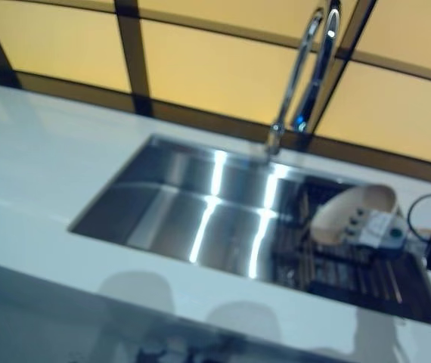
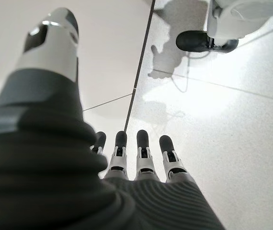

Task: Take plates into dishwasher

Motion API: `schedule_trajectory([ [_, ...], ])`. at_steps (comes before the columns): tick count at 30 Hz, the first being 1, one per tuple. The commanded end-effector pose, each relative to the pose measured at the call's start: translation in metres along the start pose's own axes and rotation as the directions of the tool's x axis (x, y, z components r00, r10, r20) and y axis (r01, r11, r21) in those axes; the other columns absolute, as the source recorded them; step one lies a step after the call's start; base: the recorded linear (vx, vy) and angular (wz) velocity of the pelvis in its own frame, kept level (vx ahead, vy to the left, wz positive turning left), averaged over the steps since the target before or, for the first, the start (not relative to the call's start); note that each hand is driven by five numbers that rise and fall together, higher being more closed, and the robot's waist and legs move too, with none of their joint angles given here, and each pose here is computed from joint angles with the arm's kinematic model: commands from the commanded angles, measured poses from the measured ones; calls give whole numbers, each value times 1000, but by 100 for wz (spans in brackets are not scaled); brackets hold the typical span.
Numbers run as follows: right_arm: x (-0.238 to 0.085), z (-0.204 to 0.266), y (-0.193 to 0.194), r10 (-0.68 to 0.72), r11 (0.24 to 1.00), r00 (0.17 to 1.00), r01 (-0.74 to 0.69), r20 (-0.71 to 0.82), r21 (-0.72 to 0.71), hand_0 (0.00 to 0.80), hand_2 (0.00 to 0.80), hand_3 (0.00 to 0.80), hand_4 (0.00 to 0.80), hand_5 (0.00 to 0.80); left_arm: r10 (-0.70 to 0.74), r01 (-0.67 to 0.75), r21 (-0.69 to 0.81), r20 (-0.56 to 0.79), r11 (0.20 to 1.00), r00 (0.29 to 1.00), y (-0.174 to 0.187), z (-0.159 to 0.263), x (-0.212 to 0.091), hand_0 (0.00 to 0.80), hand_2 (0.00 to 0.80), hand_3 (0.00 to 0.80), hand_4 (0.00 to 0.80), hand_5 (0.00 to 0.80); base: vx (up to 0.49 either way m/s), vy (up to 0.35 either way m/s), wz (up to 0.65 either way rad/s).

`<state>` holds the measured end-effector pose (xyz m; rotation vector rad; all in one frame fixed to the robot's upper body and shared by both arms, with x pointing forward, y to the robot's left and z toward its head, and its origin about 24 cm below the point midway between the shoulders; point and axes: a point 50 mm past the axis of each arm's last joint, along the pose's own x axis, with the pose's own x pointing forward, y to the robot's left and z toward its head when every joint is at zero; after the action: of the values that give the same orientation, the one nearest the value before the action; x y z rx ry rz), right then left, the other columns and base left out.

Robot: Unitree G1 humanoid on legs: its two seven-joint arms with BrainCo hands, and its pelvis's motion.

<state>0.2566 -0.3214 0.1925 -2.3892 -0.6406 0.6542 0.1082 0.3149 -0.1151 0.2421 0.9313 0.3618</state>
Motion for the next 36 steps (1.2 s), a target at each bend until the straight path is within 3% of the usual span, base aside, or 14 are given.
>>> schedule_trajectory([
  [1,-1,-26,-19,-79,995,993,73,-90,-71,800,800,800,800,800,36,-34,-18,89,999,995,10,23,4,0,0,0,0,0,0,0,0],
  [10,-5,-27,-19,-96,995,985,89,-143,-55,800,800,800,800,800,36,-35,-10,90,999,995,10,23,4,0,0,0,0,0,0,0,0],
  [20,-22,-49,-21,-187,982,903,166,-387,-86,800,800,800,800,800,11,-11,-5,50,1000,999,-3,11,2,0,0,0,0,0,0,32,0],
  [29,-53,-61,-14,-220,975,778,185,-588,-121,800,800,800,800,800,-11,11,-2,28,1000,1000,-14,4,1,0,0,0,0,0,42,82,-2],
  [36,-83,-68,-9,-245,949,581,307,-776,-70,800,800,800,800,800,-23,23,-1,23,1000,999,-16,3,1,0,0,0,0,0,30,88,-6],
])
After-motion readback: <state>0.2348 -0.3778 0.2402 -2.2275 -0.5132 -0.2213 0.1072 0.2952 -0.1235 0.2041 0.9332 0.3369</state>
